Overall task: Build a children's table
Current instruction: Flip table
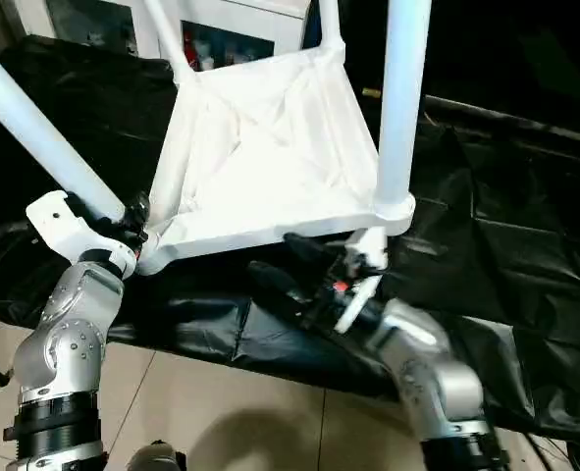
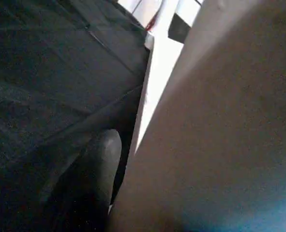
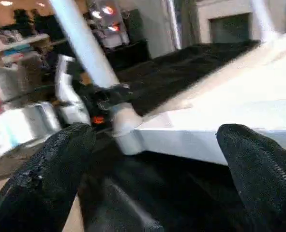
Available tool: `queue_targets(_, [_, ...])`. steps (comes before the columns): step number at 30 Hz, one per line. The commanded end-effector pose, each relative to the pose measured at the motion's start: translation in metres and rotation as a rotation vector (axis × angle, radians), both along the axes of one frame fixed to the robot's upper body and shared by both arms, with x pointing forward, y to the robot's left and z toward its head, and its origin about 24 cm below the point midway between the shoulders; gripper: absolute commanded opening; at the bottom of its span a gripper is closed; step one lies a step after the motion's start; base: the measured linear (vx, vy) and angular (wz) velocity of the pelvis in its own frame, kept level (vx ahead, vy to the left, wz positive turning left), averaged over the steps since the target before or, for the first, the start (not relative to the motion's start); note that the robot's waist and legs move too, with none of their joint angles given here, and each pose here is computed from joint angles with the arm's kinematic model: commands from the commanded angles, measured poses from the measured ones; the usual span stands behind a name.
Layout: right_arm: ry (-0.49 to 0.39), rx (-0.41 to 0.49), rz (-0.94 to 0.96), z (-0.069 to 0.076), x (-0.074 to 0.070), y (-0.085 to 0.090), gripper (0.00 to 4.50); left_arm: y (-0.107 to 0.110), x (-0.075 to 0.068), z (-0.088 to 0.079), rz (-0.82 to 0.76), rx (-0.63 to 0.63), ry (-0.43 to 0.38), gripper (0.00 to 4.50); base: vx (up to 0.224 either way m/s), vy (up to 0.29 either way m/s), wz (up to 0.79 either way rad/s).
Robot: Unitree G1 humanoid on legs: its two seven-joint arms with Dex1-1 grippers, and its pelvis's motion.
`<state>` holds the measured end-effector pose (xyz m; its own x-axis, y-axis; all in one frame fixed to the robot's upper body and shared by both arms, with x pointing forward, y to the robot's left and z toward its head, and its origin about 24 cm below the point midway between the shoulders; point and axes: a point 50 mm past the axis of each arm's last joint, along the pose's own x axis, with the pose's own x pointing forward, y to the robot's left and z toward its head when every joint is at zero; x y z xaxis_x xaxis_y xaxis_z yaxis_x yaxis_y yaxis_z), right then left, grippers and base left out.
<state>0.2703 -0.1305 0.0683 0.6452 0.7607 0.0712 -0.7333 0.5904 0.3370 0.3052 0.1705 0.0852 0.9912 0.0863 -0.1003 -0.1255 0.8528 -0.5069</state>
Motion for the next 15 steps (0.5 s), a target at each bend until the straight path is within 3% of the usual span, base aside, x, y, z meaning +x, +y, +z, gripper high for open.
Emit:
queue_targets(1, [0.073,-0.066,-0.139,-0.012,0.01,-0.013,4.5,-0.018,0.007,0.023,-0.061,-0.089,-0.117,2.52,0.0,0.0,0.0])
queue_targets(3, [0.148,-0.04,-0.172,-0.017,0.015,-0.009,4.5,-0.019,0.008,0.024,-0.053,-0.103,-0.112,2.52,0.0,0.0,0.0])
queue_targets(8, [0.193,0.001,-0.126,-0.018,0.012,-0.002,4.5,-0.021,0.01,0.026,-0.032,-0.153,-0.115,2.52,0.0,0.0,0.0])
queue_targets(15, [0.246,0.13,-0.156,-0.012,0.023,0.008,4.5,-0.029,0.009,0.026,-0.041,-0.169,-0.113,2.52,0.0,0.0,0.0])
